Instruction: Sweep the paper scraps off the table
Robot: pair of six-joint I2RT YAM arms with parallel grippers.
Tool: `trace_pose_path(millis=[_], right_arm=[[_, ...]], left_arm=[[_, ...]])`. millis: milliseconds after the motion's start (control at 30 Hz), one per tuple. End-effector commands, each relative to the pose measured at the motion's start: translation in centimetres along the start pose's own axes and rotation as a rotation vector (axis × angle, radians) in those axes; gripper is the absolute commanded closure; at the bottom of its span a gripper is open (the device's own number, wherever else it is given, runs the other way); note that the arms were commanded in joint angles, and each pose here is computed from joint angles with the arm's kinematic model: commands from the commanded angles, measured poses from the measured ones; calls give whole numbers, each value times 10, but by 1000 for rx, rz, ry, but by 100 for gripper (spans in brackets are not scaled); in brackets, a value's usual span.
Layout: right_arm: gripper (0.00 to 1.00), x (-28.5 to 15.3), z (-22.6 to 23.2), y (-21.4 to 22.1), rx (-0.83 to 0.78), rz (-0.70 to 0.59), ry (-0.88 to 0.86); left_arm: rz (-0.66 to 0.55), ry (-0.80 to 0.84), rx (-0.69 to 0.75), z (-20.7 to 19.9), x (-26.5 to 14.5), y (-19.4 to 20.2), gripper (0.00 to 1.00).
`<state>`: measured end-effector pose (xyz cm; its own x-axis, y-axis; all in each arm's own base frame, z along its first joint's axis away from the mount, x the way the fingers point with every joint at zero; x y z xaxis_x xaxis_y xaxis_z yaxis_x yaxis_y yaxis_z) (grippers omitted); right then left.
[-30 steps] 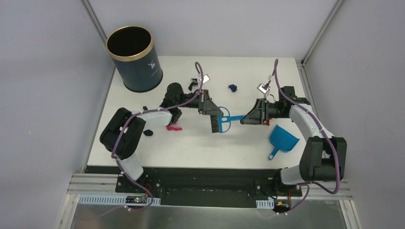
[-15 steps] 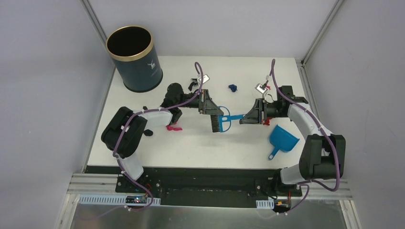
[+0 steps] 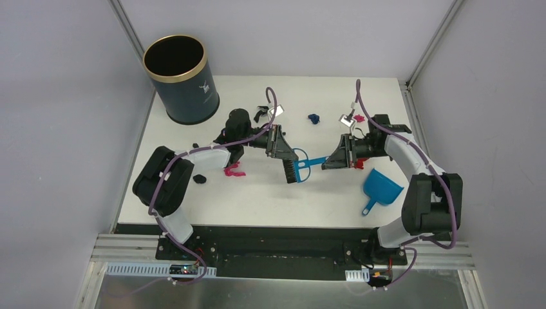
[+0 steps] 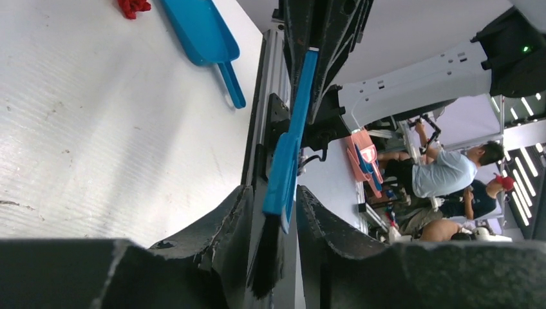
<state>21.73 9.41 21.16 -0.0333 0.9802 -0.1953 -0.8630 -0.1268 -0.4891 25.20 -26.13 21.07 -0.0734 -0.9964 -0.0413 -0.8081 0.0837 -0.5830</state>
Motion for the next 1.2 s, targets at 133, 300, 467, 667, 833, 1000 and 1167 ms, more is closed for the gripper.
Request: trace_pose_path(millis=[133,300,467,667,833,1000,1167], right_arm=[[100,10,0,-3,-35,110,-20],[100,10,2,-5,-45,100,-37],[69,7,4,-7,-57,86,-33],[44,-3,6,-12,-43,-1,-63],[43,-7,8,-12,-52,-41,-83],[44,-7,9,-15,-32,-76,-118],[45,-8,7,-16,-13,-82,-119]], left_arm=[[30,33,169,-23,-7,-14,81],[38,31,159,-22,-7,-14,97],[35,30,129,-21,-6,-13,100],[20,63,75,-16,-3,-14,100],[6,69,42,-11,-1,-13,100],[-2,78,-4,-4,2,-12,100],[0,75,-11,-2,2,-11,100]])
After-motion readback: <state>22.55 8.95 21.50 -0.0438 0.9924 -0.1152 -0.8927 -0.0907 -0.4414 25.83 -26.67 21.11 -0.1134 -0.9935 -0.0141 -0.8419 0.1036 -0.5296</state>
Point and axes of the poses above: each gripper's point midway between its finger pads, its own x axis out along the fingers, its own z axis along the line the jaws close on, y = z × x, the point moved 9 cm from there along -x, back along the fingers, and after that the axes turned 6 degrees about x, right-handed, at the moved point
